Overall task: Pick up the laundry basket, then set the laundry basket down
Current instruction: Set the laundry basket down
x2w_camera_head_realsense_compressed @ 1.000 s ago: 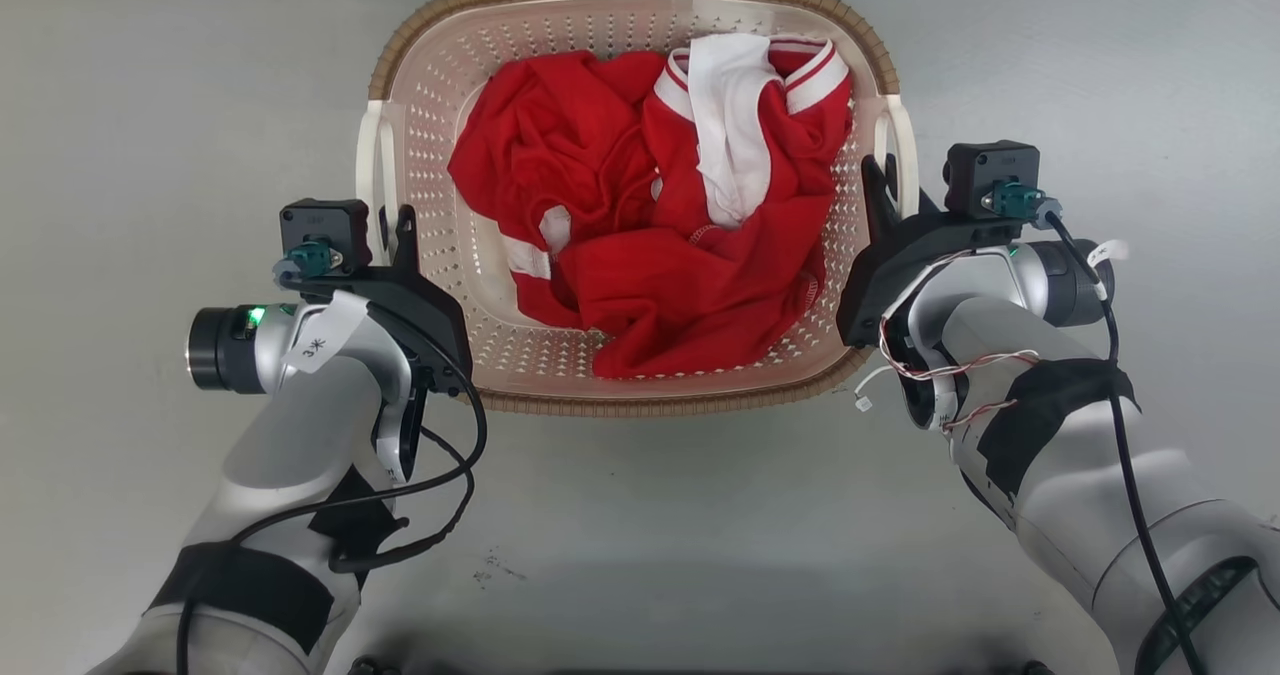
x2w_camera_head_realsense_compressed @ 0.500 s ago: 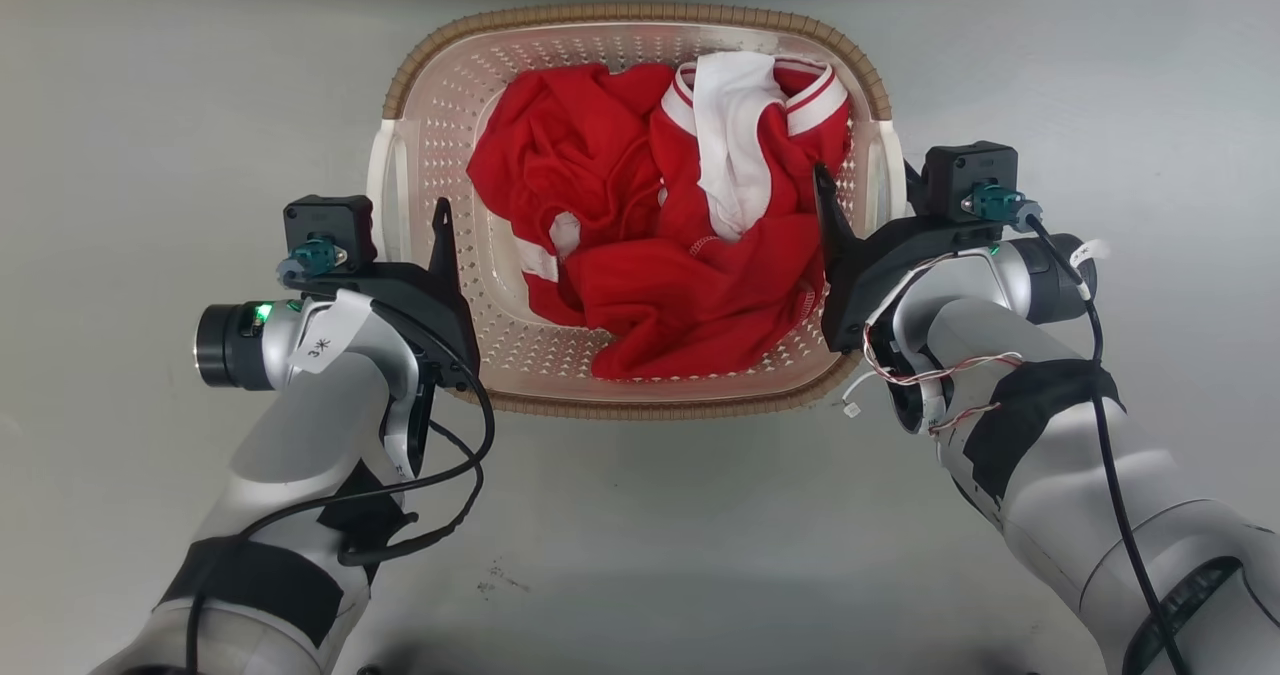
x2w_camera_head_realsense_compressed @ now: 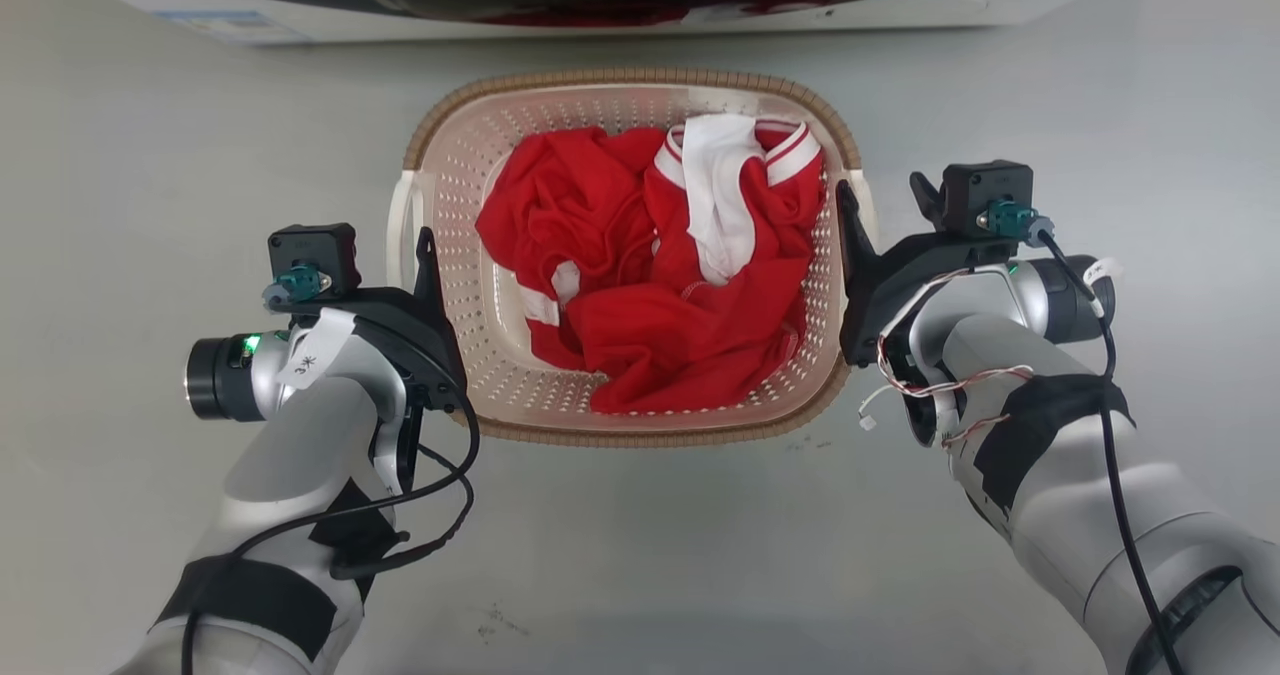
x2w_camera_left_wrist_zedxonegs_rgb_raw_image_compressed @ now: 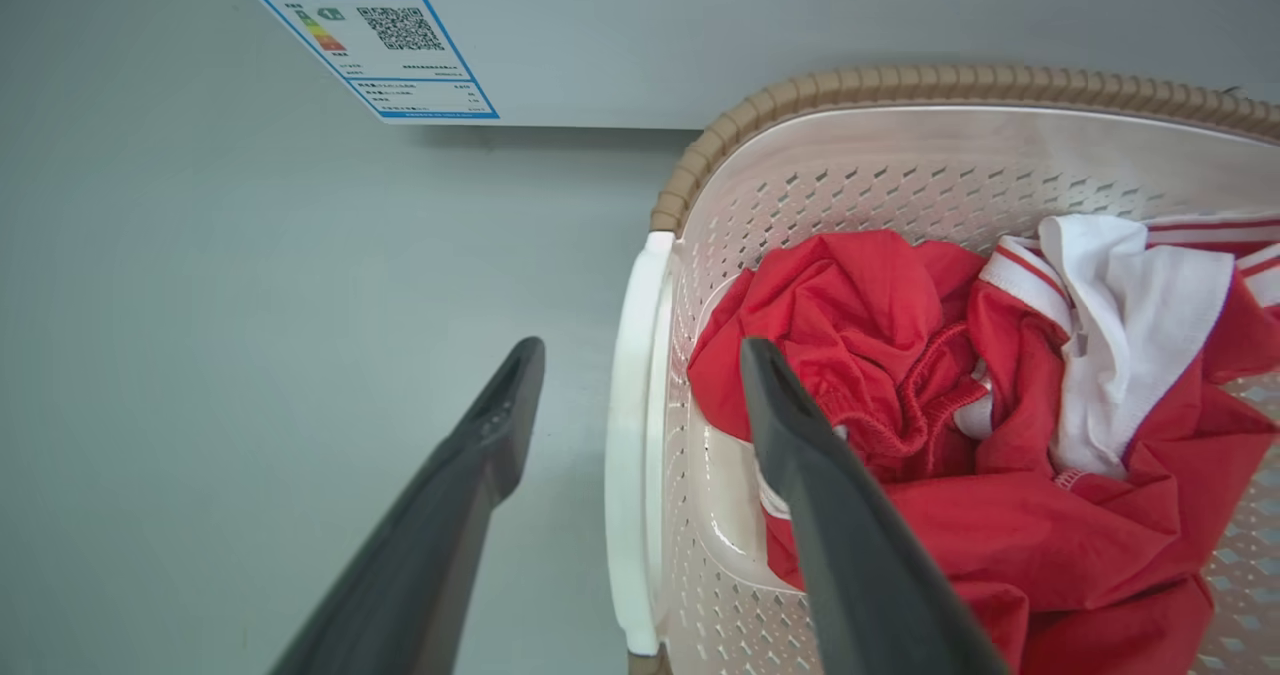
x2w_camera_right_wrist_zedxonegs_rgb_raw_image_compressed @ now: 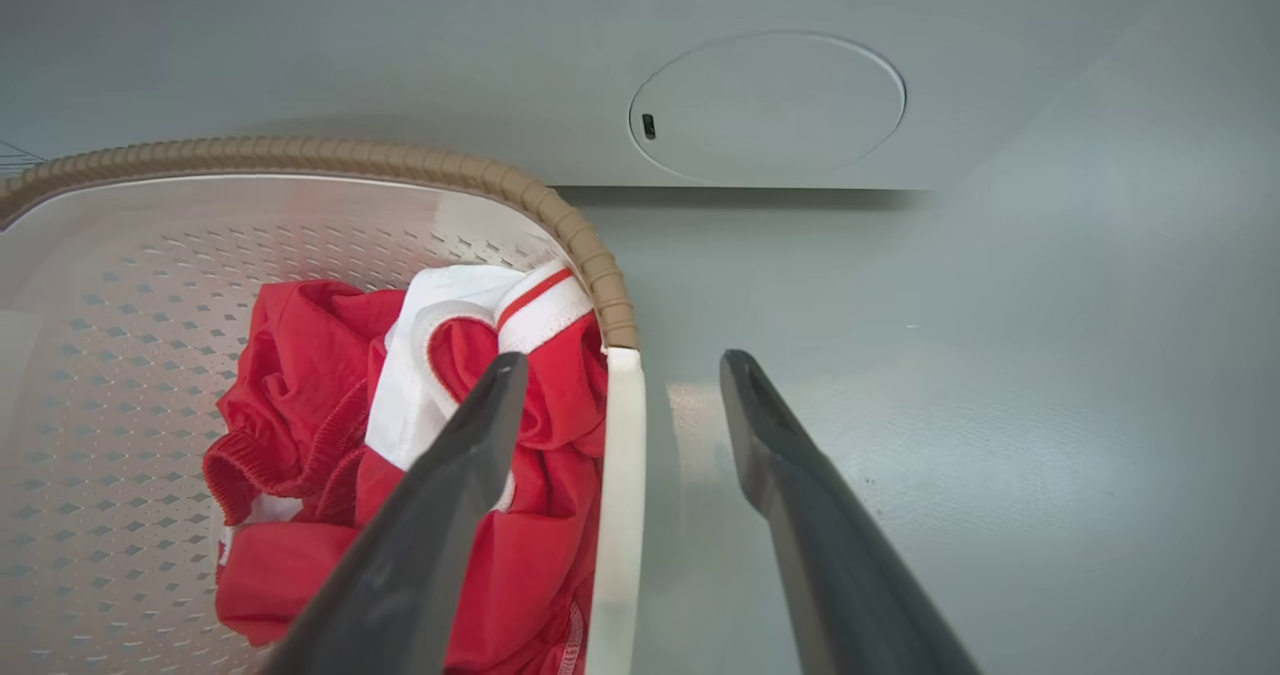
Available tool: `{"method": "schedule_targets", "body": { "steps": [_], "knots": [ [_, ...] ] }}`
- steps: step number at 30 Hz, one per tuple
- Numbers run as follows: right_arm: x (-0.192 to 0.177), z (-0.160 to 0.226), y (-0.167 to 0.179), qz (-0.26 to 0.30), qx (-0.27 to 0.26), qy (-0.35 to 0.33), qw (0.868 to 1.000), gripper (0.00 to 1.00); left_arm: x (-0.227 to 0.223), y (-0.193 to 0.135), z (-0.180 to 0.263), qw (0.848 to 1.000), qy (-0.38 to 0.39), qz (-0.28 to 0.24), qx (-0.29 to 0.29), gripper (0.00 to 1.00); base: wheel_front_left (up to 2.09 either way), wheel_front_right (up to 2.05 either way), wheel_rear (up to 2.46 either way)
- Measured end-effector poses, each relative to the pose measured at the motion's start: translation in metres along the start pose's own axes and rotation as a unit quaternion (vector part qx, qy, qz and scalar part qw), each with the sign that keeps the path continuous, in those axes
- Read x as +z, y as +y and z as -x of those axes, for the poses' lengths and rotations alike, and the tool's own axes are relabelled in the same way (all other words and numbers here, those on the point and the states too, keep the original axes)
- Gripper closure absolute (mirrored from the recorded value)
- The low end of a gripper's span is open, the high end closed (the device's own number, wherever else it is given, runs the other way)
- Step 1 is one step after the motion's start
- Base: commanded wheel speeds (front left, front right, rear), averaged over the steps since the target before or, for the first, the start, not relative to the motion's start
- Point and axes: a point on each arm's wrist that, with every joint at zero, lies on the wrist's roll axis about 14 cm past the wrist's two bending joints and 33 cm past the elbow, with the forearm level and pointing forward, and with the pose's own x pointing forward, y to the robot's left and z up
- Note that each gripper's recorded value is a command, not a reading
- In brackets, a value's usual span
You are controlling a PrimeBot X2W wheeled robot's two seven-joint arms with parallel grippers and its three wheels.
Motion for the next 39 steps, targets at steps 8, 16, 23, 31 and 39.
{"method": "schedule_targets", "body": {
  "steps": [8, 16, 23, 31, 39],
  "knots": [
    [0.026, 0.024, 0.003, -0.004, -0.005, -0.030, 1.000, 0.00, 0.015, -0.004, 0.023, 1.000, -0.021, 0.007, -0.008, 0.00, 0.00, 0.00, 0.00],
    [0.056, 0.055, 0.009, -0.012, -0.008, -0.069, 0.997, 0.00, 0.036, 0.000, 0.052, 0.998, -0.058, 0.013, -0.013, 0.00, 0.00, 0.00, 0.00],
    [0.072, 0.086, 0.017, -0.027, -0.008, -0.101, 0.995, 0.00, 0.065, -0.005, 0.082, 0.993, -0.112, 0.027, -0.025, 0.00, 0.00, 0.00, 0.00],
    [0.088, 0.119, 0.027, -0.050, -0.003, -0.139, 0.989, 0.00, 0.082, -0.012, 0.118, 0.985, -0.166, 0.028, -0.044, 0.00, 0.00, 0.00, 0.00],
    [0.094, 0.161, 0.037, -0.064, 0.005, -0.184, 0.981, 0.00, 0.076, -0.006, 0.162, 0.977, -0.208, 0.011, -0.044, 0.00, 0.00, 0.00, 0.00]
  ]
}}
